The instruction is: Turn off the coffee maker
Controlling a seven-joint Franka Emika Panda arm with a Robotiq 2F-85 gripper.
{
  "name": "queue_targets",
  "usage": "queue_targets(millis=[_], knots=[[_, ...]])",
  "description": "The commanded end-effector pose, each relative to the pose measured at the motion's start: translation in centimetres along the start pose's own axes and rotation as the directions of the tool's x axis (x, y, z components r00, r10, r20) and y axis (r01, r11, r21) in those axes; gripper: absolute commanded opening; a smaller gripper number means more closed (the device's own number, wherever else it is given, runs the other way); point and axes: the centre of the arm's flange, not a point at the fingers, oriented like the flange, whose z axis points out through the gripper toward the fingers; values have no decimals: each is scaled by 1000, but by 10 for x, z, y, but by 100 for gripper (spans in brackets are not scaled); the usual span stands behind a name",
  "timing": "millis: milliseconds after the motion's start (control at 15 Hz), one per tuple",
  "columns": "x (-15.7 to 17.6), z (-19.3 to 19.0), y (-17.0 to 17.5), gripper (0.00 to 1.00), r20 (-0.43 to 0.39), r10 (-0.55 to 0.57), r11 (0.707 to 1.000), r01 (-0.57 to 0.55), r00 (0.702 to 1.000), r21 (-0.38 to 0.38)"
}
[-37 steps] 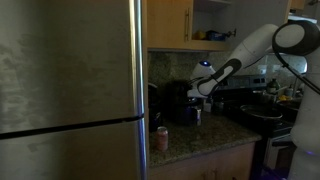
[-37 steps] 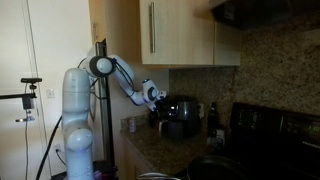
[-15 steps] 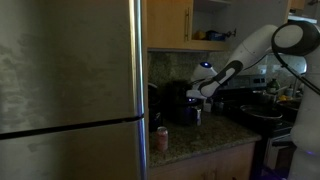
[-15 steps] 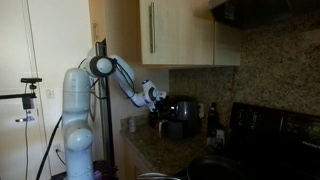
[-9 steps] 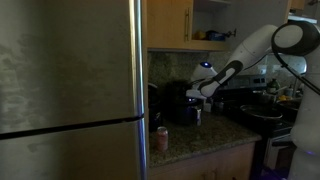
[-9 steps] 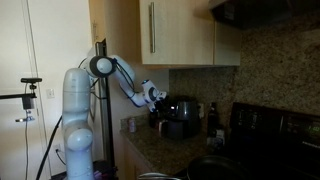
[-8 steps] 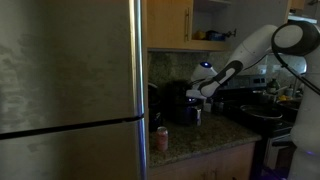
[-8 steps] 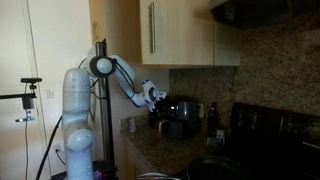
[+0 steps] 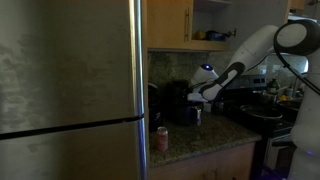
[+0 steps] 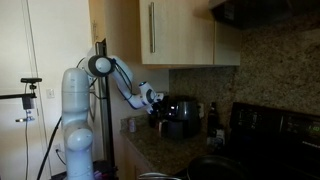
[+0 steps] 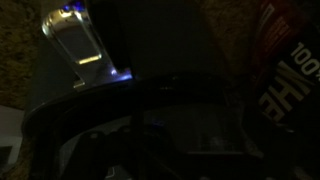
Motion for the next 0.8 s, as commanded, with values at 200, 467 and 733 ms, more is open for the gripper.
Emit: queue_targets(millis=[200,467,733], knots=[[-23,-22,16,100,-56,-84,996,83,995,-8],[-1,-15,14,100,-80,-71,997,69,994,-27],[10,-6,8,100,-82,-46,999,44,996,-31]])
